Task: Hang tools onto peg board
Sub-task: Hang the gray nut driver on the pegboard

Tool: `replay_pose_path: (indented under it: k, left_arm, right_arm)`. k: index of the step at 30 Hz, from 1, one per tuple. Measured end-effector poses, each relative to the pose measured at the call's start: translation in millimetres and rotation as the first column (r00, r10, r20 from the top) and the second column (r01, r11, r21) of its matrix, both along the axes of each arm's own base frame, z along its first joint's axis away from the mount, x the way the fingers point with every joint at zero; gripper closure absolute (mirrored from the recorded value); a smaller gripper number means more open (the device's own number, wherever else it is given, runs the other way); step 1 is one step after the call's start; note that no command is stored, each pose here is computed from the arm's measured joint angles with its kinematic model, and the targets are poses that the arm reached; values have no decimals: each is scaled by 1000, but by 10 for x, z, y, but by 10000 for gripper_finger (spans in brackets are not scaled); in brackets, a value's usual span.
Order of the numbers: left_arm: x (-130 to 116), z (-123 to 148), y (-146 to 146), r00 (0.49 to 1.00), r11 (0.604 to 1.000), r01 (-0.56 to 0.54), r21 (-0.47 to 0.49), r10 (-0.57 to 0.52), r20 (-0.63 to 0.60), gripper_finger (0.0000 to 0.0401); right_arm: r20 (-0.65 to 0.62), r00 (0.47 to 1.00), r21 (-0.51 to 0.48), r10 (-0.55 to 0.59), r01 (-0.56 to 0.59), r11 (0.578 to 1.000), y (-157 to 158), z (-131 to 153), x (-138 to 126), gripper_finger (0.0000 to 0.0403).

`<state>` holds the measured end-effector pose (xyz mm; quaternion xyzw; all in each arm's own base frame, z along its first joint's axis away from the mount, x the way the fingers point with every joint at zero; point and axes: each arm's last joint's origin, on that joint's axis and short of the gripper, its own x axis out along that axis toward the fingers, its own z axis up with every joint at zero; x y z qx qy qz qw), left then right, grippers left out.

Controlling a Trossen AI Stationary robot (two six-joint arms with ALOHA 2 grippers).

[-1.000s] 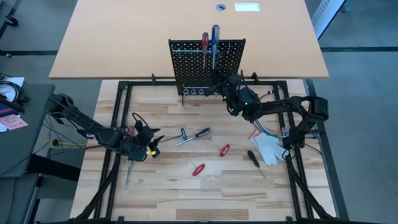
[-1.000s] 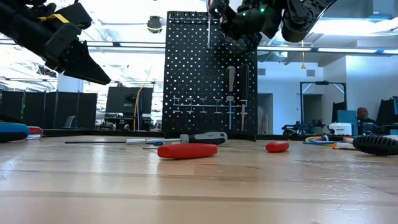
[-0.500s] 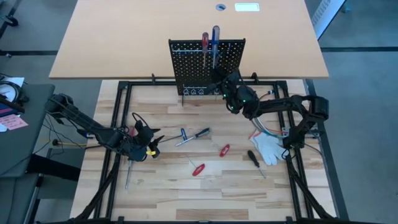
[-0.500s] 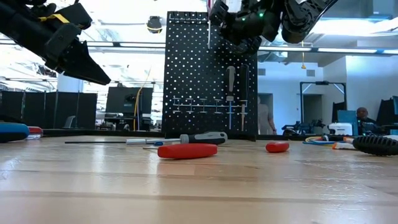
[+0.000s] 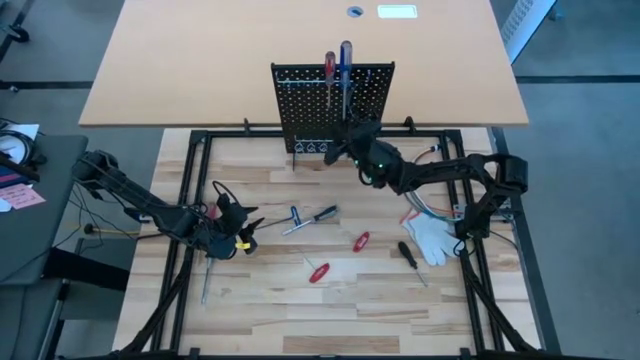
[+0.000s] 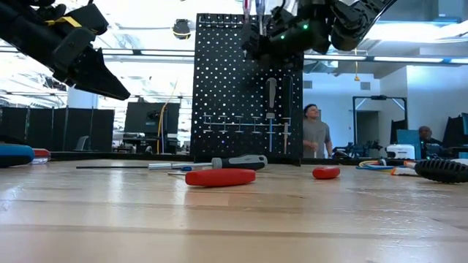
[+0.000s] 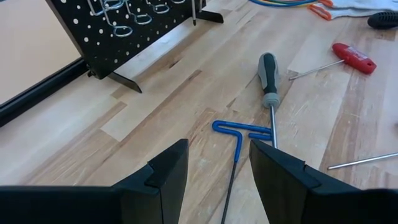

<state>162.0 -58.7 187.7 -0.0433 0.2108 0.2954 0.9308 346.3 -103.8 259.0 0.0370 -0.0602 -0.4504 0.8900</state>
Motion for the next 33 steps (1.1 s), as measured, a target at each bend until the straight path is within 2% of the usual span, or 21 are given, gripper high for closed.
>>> replay_pose_path:
  k: [5,10,13,16,19,22,25,27,28,30,33]
  left_arm:
    - [0,0,-1,1000,1000,2,-1,-2,-1,235]
    - [0,0,-1,1000,1000,1,-4,-1,1,235]
    - [0,0,-1,1000,1000,0,-6,0,2,235]
    - [0,-1,-2,1000,1000,2,-9,-2,1,235]
    - [0,-2,-3,1000,1000,4,-11,-4,0,235]
    - [0,-2,-3,1000,1000,5,-12,-5,0,235]
    - [1,-6,-6,1000,1000,18,-19,-18,-9,235]
    - [0,-14,-11,999,999,42,-21,-43,-31,235]
    - [-2,-19,-12,998,998,51,-24,-52,-40,235]
    - [9,-31,-20,997,998,59,-28,-60,-47,235]
    - [61,-73,-41,995,997,76,-5,-76,-71,235]
  right_arm:
    - [-138,990,6,43,-42,999,164,-85,39,182]
    - [-243,966,-3,91,-95,995,358,-133,66,179]
    - [-380,916,2,131,-141,990,514,-154,25,186]
    - [-518,836,24,181,-198,980,712,-124,-93,196]
    - [-598,756,77,267,-277,958,949,-68,-247,205]
    - [-591,654,230,472,-424,876,1177,-101,-338,211]
    - [-517,526,380,675,-565,732,1390,-284,-375,211]
    - [-492,430,452,757,-617,644,1531,-450,-381,210]
    - [-494,395,474,774,-624,621,1591,-555,-377,209]
    - [-492,368,478,789,-643,599,1690,-709,-335,209]
    - [-528,327,455,784,-671,586,1754,-887,-258,209]
